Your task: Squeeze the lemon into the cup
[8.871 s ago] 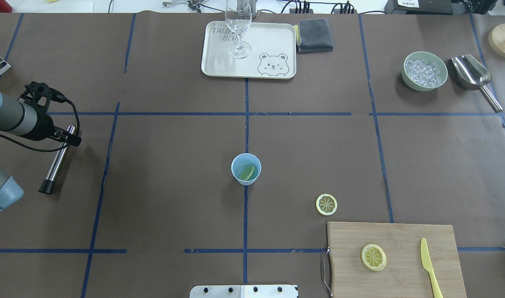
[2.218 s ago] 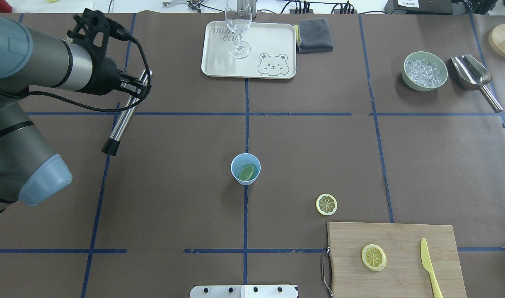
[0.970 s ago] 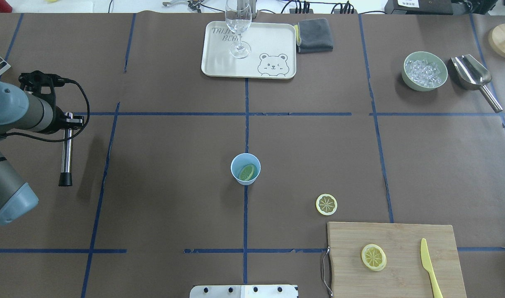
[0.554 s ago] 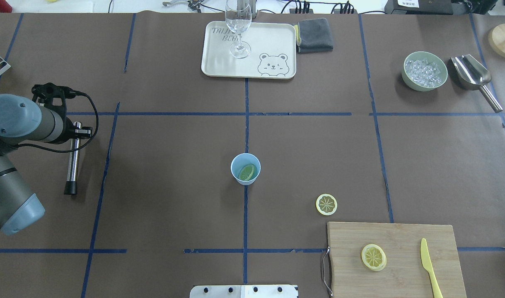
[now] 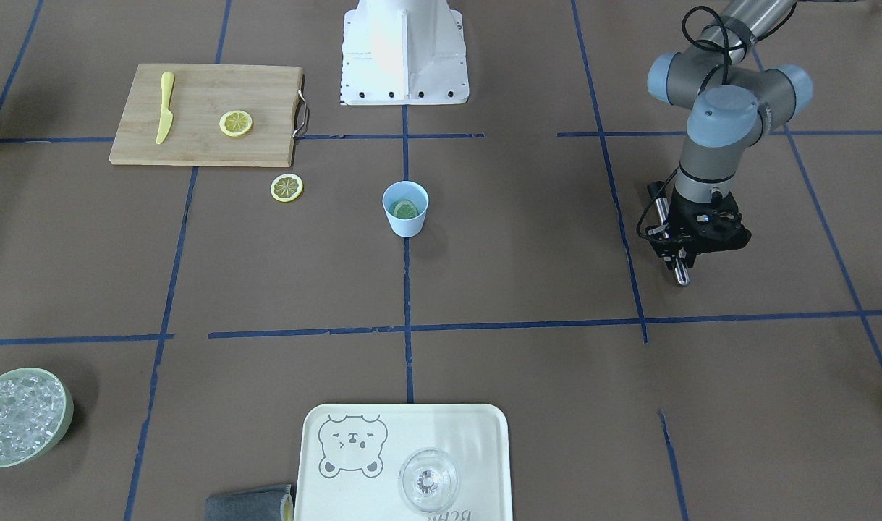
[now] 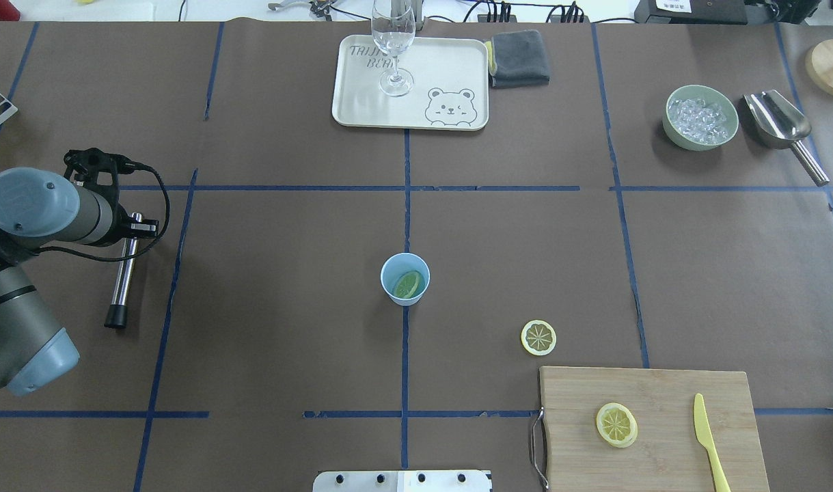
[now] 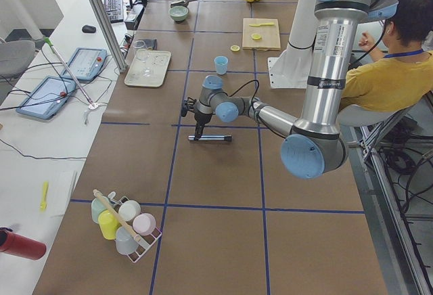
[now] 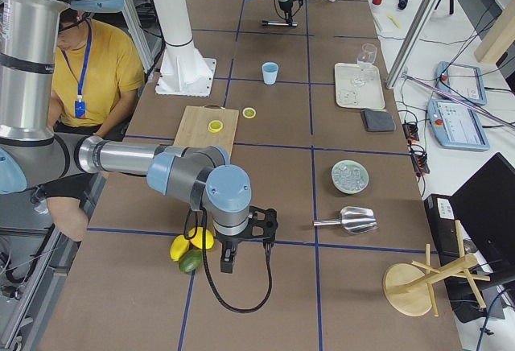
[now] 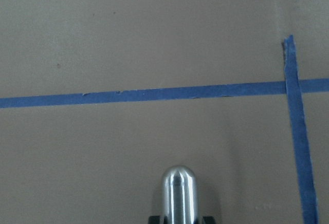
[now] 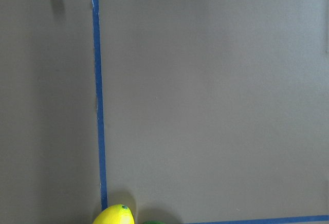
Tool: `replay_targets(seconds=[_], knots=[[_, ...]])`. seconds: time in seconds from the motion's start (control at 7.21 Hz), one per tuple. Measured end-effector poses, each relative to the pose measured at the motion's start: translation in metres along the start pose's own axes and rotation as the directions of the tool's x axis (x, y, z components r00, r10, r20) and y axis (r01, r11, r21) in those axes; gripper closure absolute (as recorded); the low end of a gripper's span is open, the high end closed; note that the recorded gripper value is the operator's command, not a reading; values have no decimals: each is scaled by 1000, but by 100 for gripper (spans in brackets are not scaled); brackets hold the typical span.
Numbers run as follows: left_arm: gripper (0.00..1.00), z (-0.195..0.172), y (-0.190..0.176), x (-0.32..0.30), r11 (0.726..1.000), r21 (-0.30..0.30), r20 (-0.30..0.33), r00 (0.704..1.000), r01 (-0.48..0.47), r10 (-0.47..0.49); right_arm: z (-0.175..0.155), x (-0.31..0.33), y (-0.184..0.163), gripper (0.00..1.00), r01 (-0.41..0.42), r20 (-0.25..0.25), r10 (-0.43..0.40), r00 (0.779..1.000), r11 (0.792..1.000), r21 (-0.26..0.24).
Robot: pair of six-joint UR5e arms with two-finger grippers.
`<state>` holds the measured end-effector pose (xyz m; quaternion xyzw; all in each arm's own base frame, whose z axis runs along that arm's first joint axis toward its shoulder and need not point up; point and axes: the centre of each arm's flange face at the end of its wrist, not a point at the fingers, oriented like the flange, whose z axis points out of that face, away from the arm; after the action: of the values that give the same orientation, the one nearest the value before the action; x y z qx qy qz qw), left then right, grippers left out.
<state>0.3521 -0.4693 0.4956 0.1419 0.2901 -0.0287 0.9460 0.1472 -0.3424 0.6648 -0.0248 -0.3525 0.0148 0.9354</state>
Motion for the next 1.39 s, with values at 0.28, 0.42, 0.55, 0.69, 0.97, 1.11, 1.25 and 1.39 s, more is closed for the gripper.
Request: replay_targets(seconds=[0.28, 0.42, 0.55, 0.69, 0.97, 1.11, 1.25, 1.39], knots=[[0, -20, -5, 4, 992, 25, -31, 992, -122, 123, 0, 0, 0, 0, 0, 1, 0, 1000, 1000, 0], [0, -36, -15, 0, 981, 50, -43, 981, -189, 191, 0, 0, 0, 0, 0, 1, 0, 1000, 1000, 0], [0, -51, -32, -17, 965, 68, -51, 965, -252, 256, 0, 0, 0, 0, -1, 1, 1, 1000, 1000, 0], [0, -67, -51, -52, 943, 72, -64, 942, -324, 329, 0, 0, 0, 0, -1, 2, 1, 1000, 1000, 0], [0, -99, -82, -157, 891, 76, -66, 890, -447, 452, 0, 0, 0, 0, -3, 3, 3, 1000, 1000, 0], [0, -110, -83, -218, 896, 59, -83, 892, -441, 445, 0, 0, 0, 0, -3, 3, 3, 1000, 1000, 0], [0, -111, -69, -275, 923, 19, -122, 915, -385, 384, 0, 0, 0, 0, -3, 3, 3, 1000, 1000, 0], [0, -107, -46, -318, 947, -32, -151, 939, -318, 310, 1, 0, 0, 0, -4, 3, 4, 1000, 1000, 0]])
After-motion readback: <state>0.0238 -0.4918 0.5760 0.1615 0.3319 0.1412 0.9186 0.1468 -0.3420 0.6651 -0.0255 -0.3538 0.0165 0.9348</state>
